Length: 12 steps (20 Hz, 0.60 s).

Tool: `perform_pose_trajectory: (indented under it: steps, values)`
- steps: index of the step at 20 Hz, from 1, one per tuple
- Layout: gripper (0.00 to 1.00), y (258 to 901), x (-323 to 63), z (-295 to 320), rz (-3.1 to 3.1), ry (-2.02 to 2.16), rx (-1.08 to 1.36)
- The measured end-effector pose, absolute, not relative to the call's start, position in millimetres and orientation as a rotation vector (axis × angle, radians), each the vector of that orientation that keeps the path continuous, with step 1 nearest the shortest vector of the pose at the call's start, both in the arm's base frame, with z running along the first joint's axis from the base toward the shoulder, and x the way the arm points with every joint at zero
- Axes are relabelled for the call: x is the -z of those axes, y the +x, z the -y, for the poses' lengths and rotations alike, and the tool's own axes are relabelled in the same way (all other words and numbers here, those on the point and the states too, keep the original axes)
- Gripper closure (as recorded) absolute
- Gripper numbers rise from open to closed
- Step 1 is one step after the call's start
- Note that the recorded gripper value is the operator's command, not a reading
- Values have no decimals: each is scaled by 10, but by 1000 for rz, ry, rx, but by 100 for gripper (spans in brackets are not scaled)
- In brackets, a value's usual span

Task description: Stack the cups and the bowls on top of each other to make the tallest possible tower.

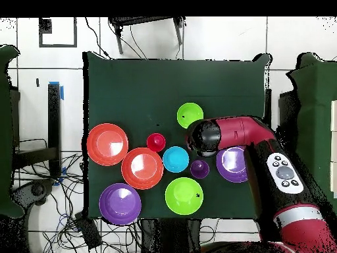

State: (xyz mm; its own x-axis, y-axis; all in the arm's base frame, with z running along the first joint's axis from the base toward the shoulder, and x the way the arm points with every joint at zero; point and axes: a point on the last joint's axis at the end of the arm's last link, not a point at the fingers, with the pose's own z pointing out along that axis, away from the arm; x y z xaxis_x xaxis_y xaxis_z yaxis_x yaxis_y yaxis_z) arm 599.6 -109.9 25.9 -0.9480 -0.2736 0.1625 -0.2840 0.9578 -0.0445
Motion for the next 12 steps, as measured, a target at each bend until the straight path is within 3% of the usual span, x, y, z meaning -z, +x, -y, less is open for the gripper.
perform_pose_trajectory:
  steps: [12]
  values:
    - [0,6024,-301,1038,2958,436,-106]
